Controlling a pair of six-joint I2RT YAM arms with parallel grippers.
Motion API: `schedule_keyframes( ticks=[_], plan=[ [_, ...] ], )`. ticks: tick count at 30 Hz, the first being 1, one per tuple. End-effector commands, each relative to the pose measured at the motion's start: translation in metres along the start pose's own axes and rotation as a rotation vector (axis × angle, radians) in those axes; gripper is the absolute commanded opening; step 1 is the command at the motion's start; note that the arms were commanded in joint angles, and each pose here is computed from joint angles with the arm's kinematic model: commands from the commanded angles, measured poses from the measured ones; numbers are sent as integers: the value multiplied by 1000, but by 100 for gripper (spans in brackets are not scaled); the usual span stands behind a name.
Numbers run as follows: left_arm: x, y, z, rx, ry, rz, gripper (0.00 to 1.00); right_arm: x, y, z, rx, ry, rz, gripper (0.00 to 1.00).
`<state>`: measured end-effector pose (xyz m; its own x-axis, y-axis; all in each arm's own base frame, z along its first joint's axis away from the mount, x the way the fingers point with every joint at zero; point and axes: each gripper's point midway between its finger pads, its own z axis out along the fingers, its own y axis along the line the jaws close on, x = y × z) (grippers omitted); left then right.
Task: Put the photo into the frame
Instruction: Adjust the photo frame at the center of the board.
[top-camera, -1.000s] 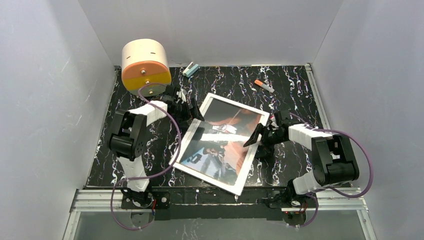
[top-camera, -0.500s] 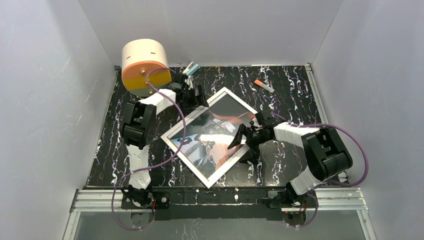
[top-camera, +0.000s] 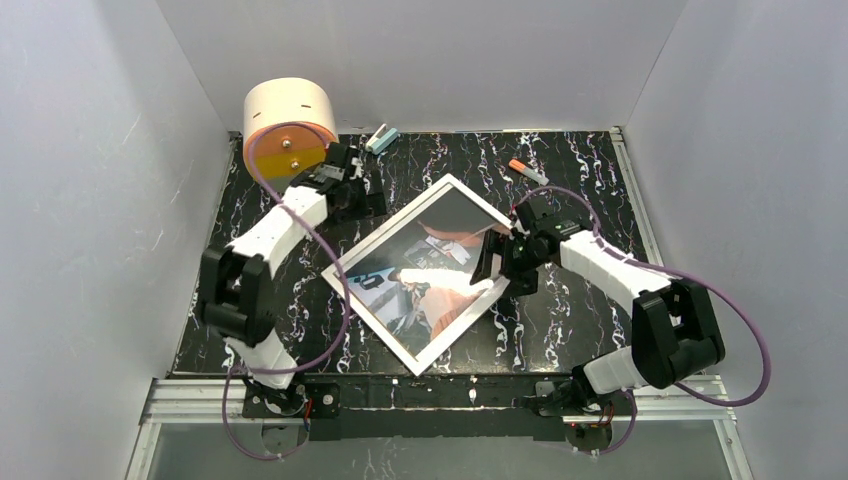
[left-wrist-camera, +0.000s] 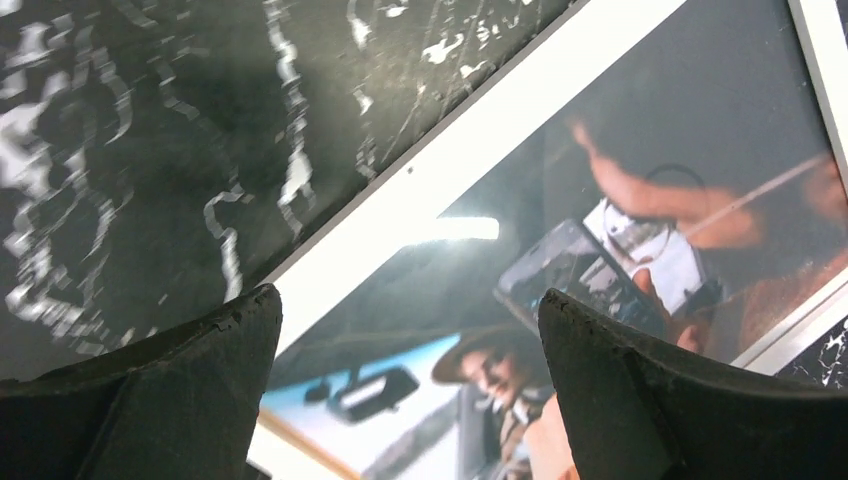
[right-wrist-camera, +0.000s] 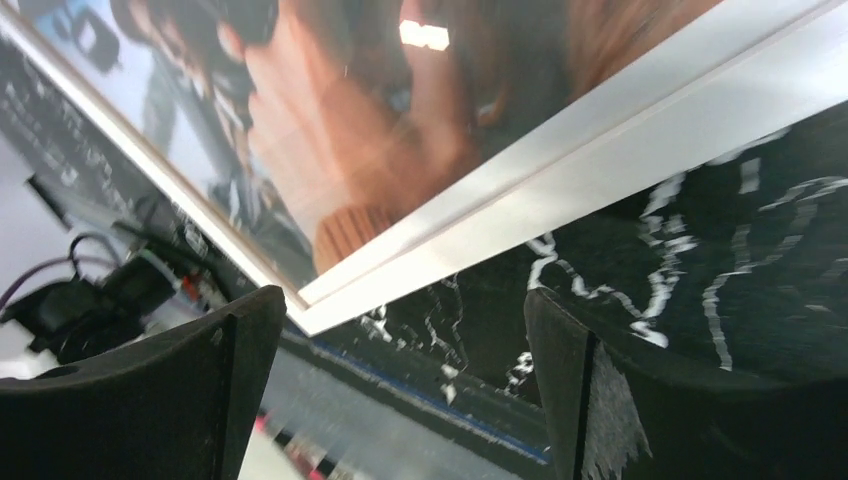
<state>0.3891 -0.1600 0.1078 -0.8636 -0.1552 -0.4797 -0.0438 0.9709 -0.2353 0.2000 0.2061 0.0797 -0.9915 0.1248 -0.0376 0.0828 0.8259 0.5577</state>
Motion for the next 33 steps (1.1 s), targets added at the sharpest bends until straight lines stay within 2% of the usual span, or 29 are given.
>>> schedule_keyframes(
  ticks=[1, 7, 11, 15, 20, 23, 28, 33],
  plan=[
    [21, 40, -47, -144, -31, -50, 98, -52, -15, -26, 188, -205, -87, 99],
    [95, 79, -64, -252, 41, -212, 98, -151, -34, -47, 238, -427, -40, 99],
    [126, 83, -65, -219, 66, -277, 98, -205, -54, -50, 253, -469, 10, 99],
    [145, 79, -61, -157, 82, -311, 98, -237, -74, -40, 265, -452, 29, 99],
    [157, 54, -45, -12, 142, -367, 98, -233, -82, -12, 179, -306, 51, 99],
    [161, 50, -39, -13, 188, -384, 98, -219, -75, 1, 104, -230, 56, 98],
    [156, 52, -30, -49, 214, -353, 98, -197, -66, 4, 21, -195, 64, 97],
    [135, 23, -12, 94, 203, -330, 98, -174, -63, 2, -13, -166, 96, 96]
  ],
)
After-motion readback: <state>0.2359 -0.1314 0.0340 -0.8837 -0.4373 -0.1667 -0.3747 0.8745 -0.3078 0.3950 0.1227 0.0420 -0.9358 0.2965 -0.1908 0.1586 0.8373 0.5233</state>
